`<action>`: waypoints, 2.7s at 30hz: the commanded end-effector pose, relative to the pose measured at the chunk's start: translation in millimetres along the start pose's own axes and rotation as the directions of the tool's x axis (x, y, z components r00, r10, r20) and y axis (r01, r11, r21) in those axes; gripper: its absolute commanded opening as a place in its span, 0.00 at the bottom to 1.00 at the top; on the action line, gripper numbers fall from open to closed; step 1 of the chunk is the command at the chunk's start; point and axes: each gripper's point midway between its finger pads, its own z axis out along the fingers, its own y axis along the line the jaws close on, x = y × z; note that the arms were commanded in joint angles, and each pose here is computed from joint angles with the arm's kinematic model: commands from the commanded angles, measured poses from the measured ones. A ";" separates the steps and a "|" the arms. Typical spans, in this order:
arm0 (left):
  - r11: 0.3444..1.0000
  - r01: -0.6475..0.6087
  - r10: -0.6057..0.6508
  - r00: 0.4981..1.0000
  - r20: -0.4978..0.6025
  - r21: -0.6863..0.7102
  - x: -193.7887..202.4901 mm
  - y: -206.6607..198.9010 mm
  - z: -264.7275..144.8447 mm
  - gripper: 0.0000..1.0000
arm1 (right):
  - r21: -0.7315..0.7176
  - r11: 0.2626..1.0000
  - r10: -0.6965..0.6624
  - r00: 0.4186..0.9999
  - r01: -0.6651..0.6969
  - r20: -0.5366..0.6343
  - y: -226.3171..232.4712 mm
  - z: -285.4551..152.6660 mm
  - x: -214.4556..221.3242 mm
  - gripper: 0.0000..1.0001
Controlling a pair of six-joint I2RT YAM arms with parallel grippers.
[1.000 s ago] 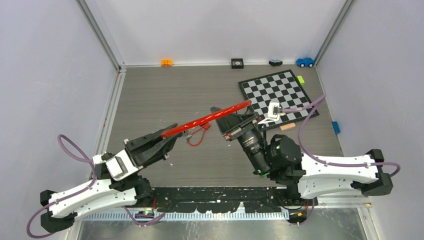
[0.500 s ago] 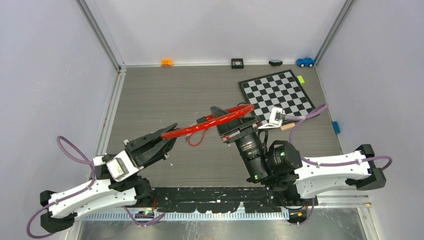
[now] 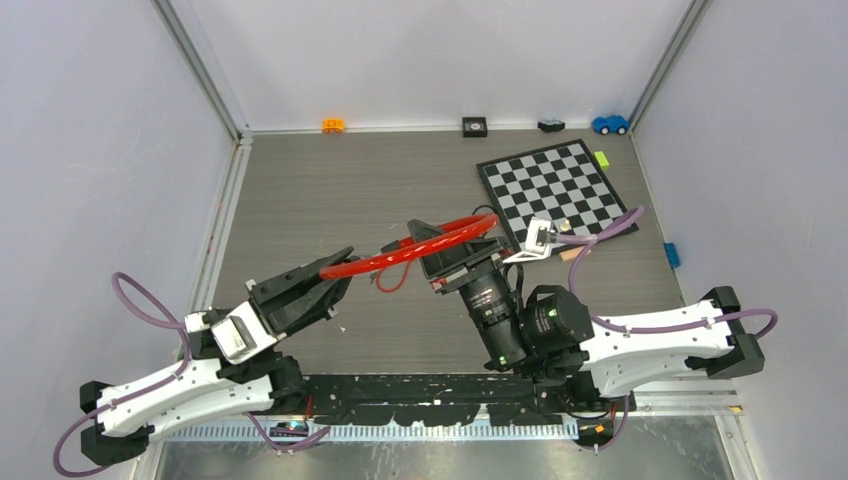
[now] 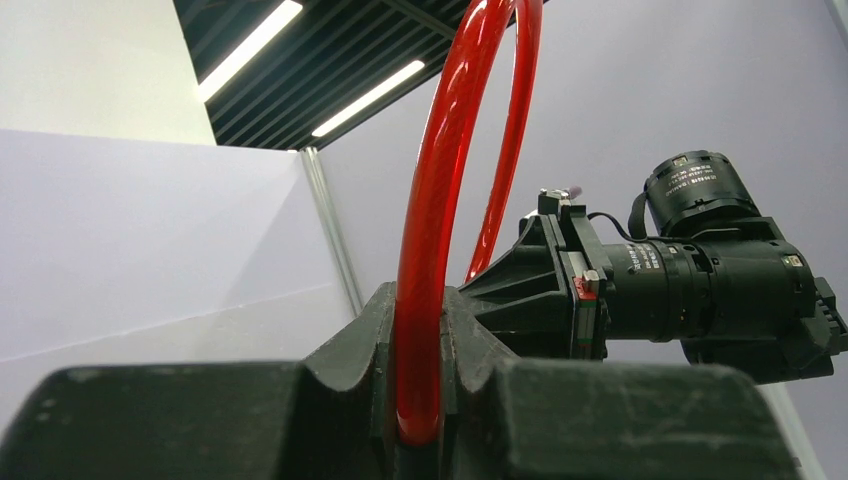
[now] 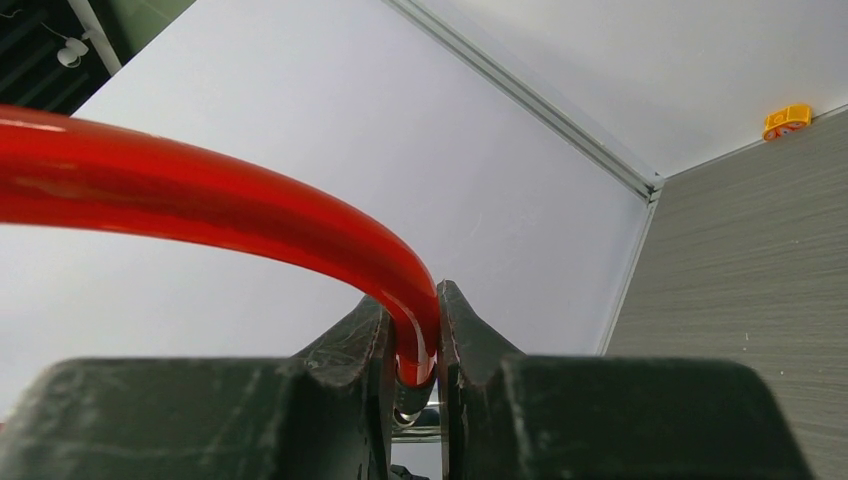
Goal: Lock with the key
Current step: Lock the lock.
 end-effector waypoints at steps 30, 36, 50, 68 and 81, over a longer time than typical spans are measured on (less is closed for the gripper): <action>0.997 -0.031 0.037 0.995 0.089 -0.072 -27.0 18.2 7.5 0.00 | 0.076 0.992 0.097 0.995 -0.096 -0.008 -1.7 2.4 17.3 0.01; 0.997 -0.037 0.041 0.996 0.075 -0.061 -22.1 16.1 10.1 0.00 | 0.112 0.991 0.073 0.997 -0.070 -0.026 -10.1 2.9 34.9 0.01; 0.997 -0.046 0.049 0.997 0.052 -0.056 -14.3 14.2 8.8 0.00 | 0.087 0.995 0.061 0.995 -0.054 -0.081 -7.8 0.9 54.8 0.01; 0.997 -0.053 0.056 0.997 0.049 -0.062 -18.4 16.3 4.5 0.00 | 0.063 0.998 0.033 0.998 -0.029 -0.054 -15.6 -2.8 47.2 0.09; 0.999 -0.043 0.043 0.999 0.021 -0.009 -10.8 6.4 5.1 0.00 | 0.028 0.999 0.038 0.998 -0.039 0.057 -9.6 -3.5 -1.4 0.17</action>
